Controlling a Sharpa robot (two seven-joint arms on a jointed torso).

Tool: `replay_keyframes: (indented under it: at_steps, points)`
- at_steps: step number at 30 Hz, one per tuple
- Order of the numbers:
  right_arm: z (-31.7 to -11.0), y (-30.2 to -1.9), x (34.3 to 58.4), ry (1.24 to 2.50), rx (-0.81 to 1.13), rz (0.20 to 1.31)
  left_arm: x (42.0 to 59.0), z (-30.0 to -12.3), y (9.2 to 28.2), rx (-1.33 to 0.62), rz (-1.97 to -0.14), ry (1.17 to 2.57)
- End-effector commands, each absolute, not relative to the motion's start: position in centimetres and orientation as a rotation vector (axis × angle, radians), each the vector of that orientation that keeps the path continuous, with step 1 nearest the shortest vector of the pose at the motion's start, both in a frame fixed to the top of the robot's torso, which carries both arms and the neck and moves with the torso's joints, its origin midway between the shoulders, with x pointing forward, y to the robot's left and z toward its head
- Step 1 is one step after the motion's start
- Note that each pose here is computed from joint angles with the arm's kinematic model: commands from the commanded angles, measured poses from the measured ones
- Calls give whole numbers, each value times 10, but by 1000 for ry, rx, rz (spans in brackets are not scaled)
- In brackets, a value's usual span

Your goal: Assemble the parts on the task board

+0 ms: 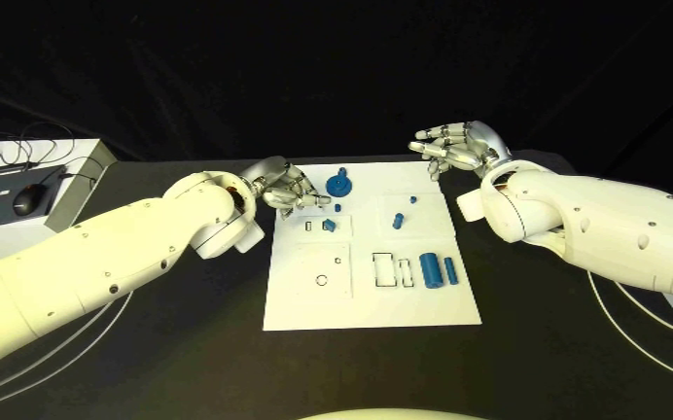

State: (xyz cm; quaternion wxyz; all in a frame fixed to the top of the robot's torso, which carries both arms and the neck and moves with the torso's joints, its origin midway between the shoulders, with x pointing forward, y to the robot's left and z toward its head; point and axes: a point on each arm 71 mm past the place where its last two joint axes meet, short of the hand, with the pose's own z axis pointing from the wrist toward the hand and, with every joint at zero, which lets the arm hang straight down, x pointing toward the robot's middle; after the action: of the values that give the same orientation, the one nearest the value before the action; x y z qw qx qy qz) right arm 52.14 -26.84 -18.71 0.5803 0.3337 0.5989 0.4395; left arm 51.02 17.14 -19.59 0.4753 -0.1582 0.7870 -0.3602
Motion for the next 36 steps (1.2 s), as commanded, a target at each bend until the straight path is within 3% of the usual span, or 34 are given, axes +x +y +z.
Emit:
replay_keyframes:
  at_steps: [1, 5, 20, 36]
  points:
    - [-187, -268, 521, 1406, 766, 1035, 507, -208, 175, -541, -787, 2115]
    - [-188, -268, 521, 1407, 767, 1033, 506, -214, 175, -633, -742, 2212]
    - [-190, -267, 521, 1413, 771, 1030, 509, -214, 157, -803, -760, 2355]
    - [-191, -266, 522, 1415, 771, 1030, 520, -211, 139, -730, -673, 2469]
